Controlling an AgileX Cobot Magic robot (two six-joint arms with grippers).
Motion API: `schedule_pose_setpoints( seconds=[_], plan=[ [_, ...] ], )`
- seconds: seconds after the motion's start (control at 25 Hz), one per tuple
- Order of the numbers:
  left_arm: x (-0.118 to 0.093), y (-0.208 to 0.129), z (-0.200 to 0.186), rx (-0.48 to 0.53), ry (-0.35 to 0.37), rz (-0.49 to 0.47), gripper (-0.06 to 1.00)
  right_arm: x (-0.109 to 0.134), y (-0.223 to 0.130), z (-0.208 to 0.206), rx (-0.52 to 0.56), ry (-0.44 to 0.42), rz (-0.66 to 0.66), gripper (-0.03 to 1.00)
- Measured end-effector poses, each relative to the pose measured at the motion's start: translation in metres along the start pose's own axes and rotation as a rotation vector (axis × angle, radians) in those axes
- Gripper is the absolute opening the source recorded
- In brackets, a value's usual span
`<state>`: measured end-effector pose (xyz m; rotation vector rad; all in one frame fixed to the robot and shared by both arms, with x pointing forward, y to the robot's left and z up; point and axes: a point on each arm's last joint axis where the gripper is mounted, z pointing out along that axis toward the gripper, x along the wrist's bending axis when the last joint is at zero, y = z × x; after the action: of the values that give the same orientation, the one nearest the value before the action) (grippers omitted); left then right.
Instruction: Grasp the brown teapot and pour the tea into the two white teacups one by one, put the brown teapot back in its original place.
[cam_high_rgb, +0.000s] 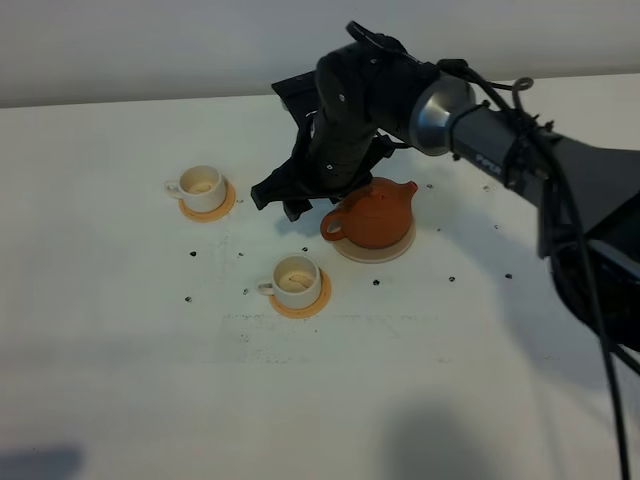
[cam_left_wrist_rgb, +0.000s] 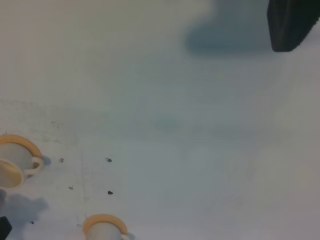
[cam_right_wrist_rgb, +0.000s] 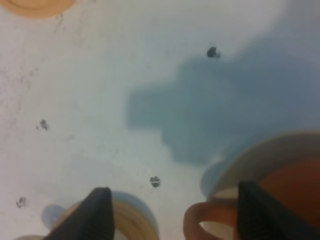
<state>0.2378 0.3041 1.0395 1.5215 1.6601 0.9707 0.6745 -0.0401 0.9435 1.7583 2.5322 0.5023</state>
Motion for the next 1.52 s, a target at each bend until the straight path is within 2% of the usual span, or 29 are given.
schedule_pose_setpoints(
  seconds=[0.48, 1.52],
  plan=[
    [0.000, 0.000, 0.000, 0.000, 0.000, 0.000, 0.35, -0.003, -0.005, -0.007, -0.064, 0.034, 0.015, 0.52],
    [0.000, 0.000, 0.000, 0.000, 0.001, -0.001, 0.35, -0.005, -0.019, 0.009, -0.022, 0.055, 0.004, 0.52]
  ],
)
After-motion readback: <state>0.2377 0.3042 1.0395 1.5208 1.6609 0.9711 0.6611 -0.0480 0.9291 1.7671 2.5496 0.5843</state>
